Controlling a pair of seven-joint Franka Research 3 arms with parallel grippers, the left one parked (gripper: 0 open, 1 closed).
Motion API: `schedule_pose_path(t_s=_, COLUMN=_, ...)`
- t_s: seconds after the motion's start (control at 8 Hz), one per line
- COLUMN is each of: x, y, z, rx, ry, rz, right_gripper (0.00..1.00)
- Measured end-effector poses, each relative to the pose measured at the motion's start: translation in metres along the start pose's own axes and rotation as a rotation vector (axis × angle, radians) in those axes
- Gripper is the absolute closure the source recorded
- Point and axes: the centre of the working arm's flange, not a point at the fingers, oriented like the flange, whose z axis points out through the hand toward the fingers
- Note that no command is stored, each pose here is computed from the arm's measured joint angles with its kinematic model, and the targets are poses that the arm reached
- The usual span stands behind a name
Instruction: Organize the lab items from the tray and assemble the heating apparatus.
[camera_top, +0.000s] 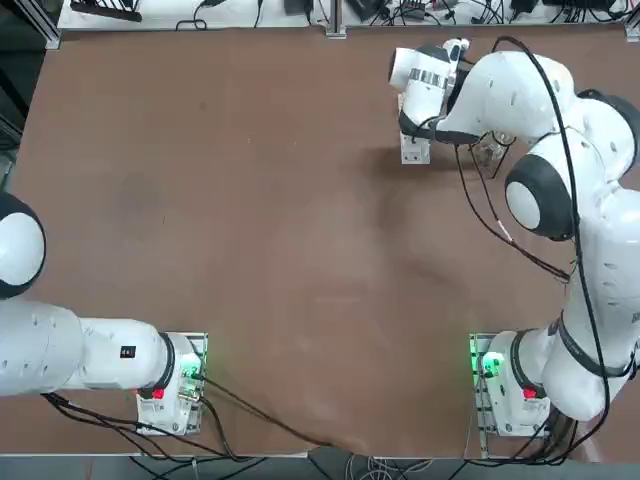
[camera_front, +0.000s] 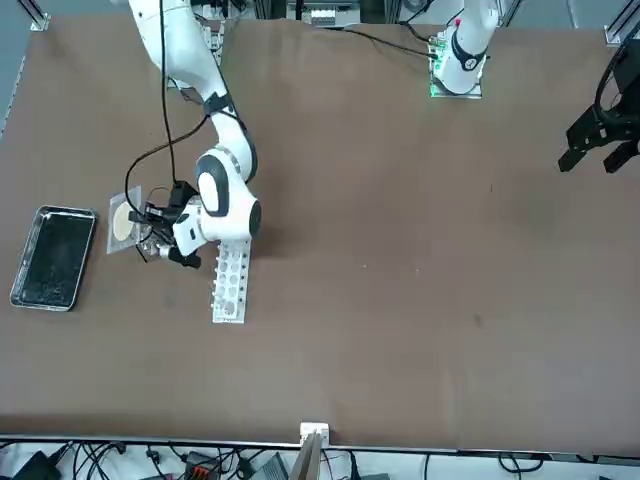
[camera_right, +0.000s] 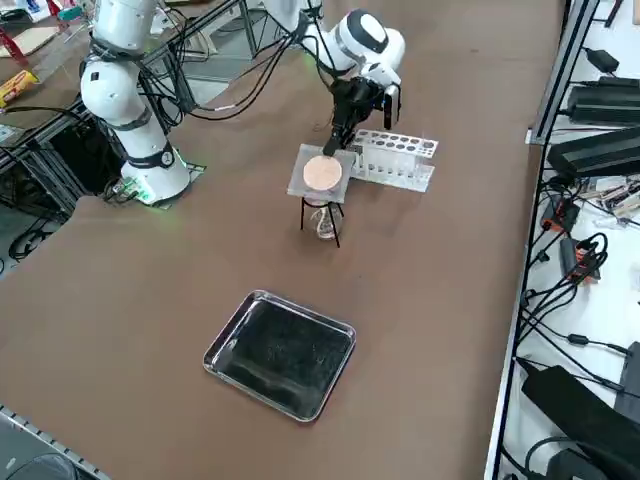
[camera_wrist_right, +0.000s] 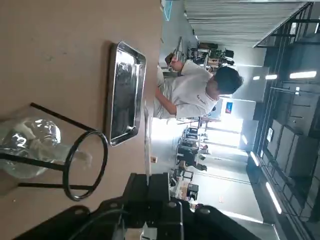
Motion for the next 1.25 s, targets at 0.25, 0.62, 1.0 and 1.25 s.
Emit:
schedule_pose_path(t_s=0.25, x=-0.003, y=-0.02, z=0.005, rx=-0.015, ry=0.004, rz=-0.004, right_gripper=0.99)
schedule_pose_path(t_s=0.62, x=-0.007, y=-0.037, z=0.003, rx=-0.034, ry=0.012, rz=-0.019, right_gripper=0.98)
schedule_pose_path(t_s=1.0, x=-0.009, y=-0.038, z=-0.001, rx=-0.035, ry=0.021, rz=-0.017, right_gripper=0.97)
schedule_pose_path(t_s=1.25, x=-0.01, y=-0.041, z=0.0, rx=-0.039, ry=0.019, rz=-0.021, right_gripper=0.96)
